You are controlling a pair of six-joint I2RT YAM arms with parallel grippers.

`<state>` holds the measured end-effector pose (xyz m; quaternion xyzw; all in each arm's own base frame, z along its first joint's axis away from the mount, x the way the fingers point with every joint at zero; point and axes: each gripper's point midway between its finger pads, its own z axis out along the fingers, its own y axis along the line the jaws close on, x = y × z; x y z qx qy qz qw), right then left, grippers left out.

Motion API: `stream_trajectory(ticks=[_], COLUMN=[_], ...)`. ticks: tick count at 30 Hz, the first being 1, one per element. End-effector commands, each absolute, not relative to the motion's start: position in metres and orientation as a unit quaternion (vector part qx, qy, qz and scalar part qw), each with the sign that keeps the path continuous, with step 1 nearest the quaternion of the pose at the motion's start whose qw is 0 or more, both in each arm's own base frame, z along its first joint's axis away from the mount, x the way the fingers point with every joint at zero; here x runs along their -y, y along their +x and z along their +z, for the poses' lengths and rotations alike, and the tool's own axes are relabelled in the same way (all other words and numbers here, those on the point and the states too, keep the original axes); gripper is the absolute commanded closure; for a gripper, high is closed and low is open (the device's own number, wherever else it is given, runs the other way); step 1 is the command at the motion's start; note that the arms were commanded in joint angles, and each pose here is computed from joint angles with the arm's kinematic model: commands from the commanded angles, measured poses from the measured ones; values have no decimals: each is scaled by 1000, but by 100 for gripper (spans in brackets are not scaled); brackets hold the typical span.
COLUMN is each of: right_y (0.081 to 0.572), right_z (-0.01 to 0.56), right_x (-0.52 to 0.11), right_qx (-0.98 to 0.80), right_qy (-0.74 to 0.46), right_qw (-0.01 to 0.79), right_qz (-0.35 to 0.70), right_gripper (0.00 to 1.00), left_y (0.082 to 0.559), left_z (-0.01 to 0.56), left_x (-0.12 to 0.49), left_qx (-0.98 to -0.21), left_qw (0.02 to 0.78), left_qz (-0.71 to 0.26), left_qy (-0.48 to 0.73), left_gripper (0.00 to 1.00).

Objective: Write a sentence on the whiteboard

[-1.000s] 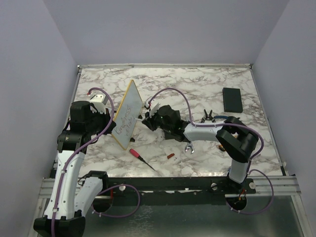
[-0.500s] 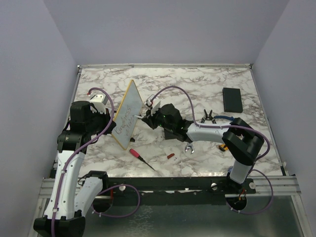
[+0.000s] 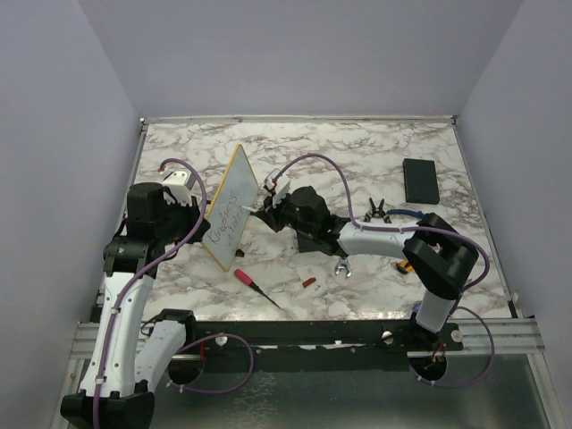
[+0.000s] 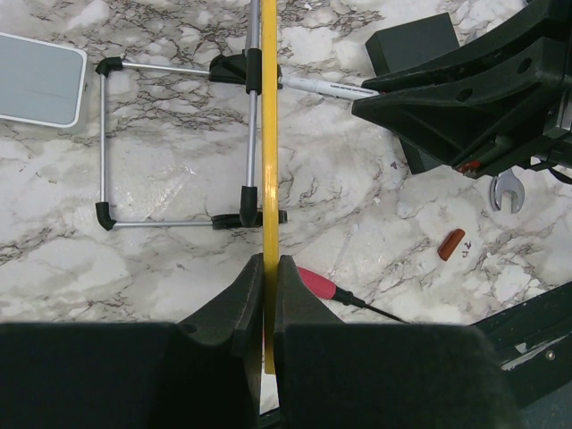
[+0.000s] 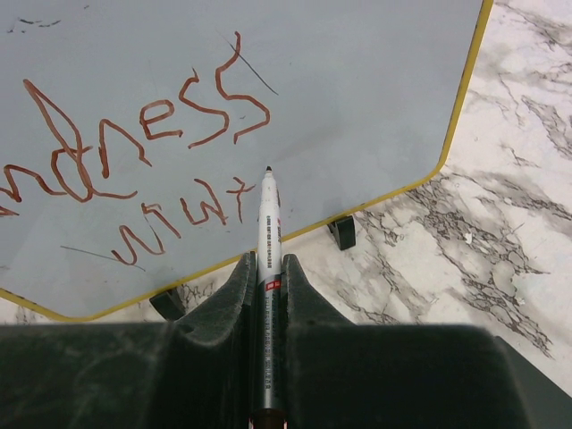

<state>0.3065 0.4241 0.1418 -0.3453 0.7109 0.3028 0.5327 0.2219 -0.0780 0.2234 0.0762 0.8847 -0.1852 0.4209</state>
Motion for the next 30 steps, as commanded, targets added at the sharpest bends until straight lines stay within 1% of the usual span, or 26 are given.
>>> stream_trajectory(ticks=[1, 8, 14, 17, 19, 30], right_y=[311, 312, 316, 320, 322, 326], right_z=[147, 144, 146, 137, 129, 132], right_x=[-436, -438, -415, -411, -411, -427], right_qx=[-700, -702, -718, -728, -735, -723], right_qy=[-349, -348, -321, -316, -316, -326], right_qw=[539, 536, 550, 547, 542, 543], right_qz=[312, 313, 281, 265, 259, 277], right_gripper=[99, 99, 99, 99, 99, 99], left_y=[216, 215, 217, 217, 217, 217], left_z=[222, 222, 221, 221, 221, 221], left_x=[84, 84, 81, 81, 81, 82], left_qx=[-883, -882, -885, -885, -884, -884], left_qw=[417, 416, 417, 417, 418, 417], left_qz=[-199, -199, -191, -191, -191, -192], left_qy=[91, 91, 83, 83, 83, 84], left_gripper=[100, 100, 100, 100, 100, 100])
